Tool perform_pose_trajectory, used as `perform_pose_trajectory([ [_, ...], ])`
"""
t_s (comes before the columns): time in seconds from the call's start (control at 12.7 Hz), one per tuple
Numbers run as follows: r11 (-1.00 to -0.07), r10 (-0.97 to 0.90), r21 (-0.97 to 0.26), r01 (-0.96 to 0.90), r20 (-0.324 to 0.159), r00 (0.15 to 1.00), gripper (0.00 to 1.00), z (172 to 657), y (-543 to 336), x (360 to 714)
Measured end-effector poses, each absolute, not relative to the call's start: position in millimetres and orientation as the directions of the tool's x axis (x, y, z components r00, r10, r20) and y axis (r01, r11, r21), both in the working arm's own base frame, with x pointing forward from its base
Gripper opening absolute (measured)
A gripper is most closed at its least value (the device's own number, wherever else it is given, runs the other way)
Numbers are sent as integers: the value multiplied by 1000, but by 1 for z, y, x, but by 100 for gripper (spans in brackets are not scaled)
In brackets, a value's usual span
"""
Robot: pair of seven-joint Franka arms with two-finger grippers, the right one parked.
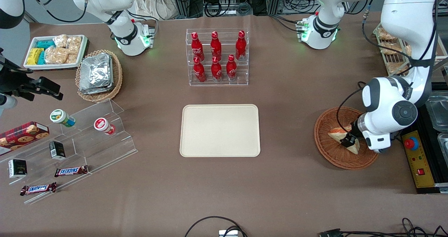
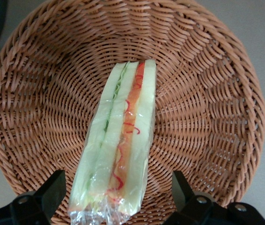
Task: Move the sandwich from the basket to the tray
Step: 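Close the left gripper on the sandwich's edge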
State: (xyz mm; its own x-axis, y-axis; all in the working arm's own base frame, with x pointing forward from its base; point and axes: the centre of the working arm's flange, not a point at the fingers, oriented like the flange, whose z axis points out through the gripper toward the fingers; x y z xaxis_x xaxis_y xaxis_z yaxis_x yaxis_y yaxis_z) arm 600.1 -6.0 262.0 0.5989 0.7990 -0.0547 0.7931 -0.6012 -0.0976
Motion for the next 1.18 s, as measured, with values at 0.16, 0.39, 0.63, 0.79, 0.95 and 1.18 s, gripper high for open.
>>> perform_pose_trajectory([
  [0.16, -601, 799, -91, 794, -50, 599, 100, 256, -6, 601],
  [0.39, -599, 800, -95, 795, -51, 597, 82, 250, -5, 601],
  [0.63, -605, 796, -96, 791, -51, 603, 61, 249, -7, 601],
  [0.79, -617, 786, -102, 780, -52, 616, 39, 250, -9, 601],
  [0.95, -653, 757, -114, 749, -65, 650, 32, 255, -12, 600],
  [1.18, -736, 676, -100, 669, -66, 734, 29, 297, -9, 607],
])
